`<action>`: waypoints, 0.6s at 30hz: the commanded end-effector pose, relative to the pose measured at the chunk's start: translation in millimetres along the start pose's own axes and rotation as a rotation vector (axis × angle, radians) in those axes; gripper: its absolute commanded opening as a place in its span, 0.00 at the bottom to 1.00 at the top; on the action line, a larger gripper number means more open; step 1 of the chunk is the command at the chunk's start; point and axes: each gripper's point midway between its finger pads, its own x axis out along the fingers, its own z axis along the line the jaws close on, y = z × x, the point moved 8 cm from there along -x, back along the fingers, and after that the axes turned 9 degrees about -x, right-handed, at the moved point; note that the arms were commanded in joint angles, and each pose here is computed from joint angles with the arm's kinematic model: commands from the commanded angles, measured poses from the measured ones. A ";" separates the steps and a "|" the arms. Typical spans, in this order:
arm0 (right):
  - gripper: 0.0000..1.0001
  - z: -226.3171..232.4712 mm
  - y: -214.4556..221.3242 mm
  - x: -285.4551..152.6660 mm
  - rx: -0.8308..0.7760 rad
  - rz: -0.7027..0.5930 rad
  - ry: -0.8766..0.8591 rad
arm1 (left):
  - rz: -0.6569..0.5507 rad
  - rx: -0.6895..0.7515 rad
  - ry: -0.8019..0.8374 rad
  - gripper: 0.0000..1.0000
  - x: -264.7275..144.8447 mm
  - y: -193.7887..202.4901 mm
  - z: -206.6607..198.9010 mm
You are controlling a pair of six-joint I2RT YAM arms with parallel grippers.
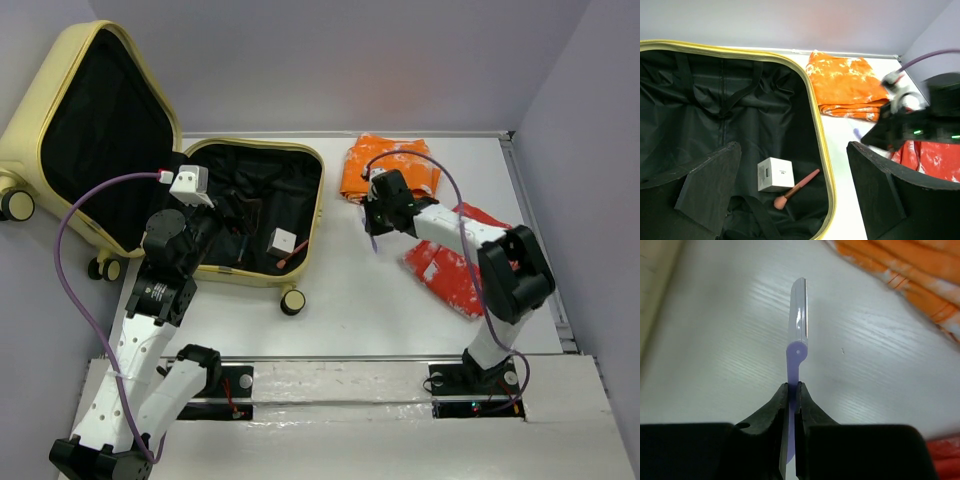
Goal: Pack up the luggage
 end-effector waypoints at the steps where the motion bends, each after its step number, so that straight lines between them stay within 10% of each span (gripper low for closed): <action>1: 0.07 19.0 -66.1 -88.7 0.085 -0.349 -0.123 | -0.046 0.000 0.042 0.99 -0.2 -8.9 -6.2; 10: 0.08 129.7 -141.5 -117.5 0.132 -0.495 -0.440 | -0.077 -0.019 -0.018 0.99 0.0 -10.1 0.9; 13: 0.74 146.3 -159.1 -102.9 0.178 -0.485 -0.497 | -0.070 -0.022 -0.035 0.99 2.5 -7.6 3.7; 18: 0.83 114.5 -150.3 -132.4 0.219 -0.561 -0.344 | -0.033 -0.027 -0.013 0.99 7.9 -2.9 2.6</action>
